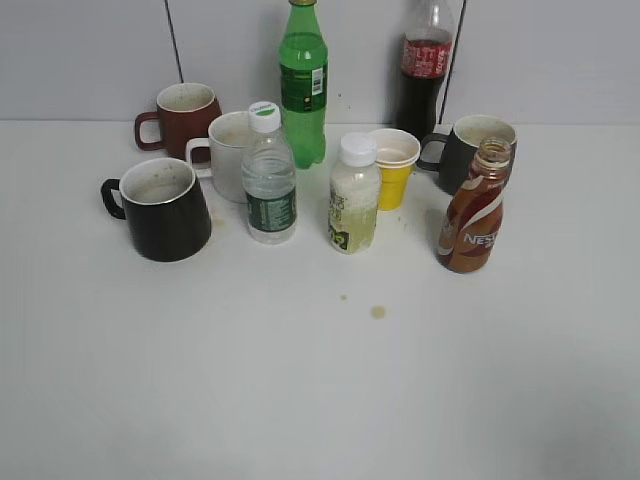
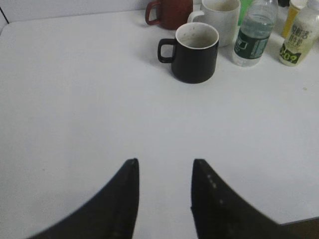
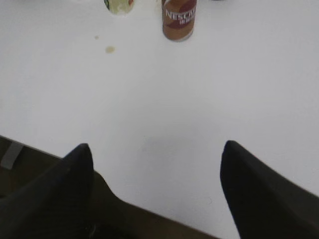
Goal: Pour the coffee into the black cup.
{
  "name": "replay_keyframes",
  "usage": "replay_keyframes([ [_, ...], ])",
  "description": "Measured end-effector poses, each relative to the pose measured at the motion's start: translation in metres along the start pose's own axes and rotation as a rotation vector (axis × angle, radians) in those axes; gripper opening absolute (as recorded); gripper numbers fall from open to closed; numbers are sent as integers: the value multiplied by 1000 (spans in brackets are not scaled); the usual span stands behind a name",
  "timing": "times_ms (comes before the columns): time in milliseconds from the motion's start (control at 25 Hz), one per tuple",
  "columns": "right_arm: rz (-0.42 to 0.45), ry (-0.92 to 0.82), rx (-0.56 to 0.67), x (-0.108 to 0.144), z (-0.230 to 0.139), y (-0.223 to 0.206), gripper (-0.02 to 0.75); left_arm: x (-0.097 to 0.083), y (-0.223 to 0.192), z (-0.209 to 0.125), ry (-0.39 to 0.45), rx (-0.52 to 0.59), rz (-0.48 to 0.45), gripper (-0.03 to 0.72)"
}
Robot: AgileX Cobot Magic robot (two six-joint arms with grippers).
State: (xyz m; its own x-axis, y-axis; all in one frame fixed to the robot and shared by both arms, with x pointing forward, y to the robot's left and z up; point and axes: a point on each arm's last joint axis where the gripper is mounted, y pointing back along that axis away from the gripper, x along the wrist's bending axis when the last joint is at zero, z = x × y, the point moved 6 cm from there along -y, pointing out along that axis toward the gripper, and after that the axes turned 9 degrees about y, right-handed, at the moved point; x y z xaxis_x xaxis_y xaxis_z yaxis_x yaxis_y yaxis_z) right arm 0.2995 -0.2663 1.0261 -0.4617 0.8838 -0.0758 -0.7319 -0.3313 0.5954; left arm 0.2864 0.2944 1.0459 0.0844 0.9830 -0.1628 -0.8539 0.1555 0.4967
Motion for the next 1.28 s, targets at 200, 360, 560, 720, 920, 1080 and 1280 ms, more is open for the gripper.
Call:
replay_keyframes([
  [200,-20,9,-123,2,-6,15,593,1,-12,-7,-1,7,0,274],
  [360,-21,11,-129,2,-9,11,593,1,-15,-7,0,2,-2,265],
  [560,-22,11,-138,1,-7,11,593,1,-15,-7,0,-1,-2,259],
  [720,-23,12,-142,1,-7,11,592,1,-15,-7,0,-1,-2,246],
  [920,-23,13,-143,1,-7,12,592,1,-15,-7,0,-1,-2,241],
  [1080,-23,13,-143,1,-7,12,592,1,-15,-7,0,-1,-2,241],
  [1280,-42,-1,-141,0,-7,11,592,1,-15,-7,3,-2,3,241],
])
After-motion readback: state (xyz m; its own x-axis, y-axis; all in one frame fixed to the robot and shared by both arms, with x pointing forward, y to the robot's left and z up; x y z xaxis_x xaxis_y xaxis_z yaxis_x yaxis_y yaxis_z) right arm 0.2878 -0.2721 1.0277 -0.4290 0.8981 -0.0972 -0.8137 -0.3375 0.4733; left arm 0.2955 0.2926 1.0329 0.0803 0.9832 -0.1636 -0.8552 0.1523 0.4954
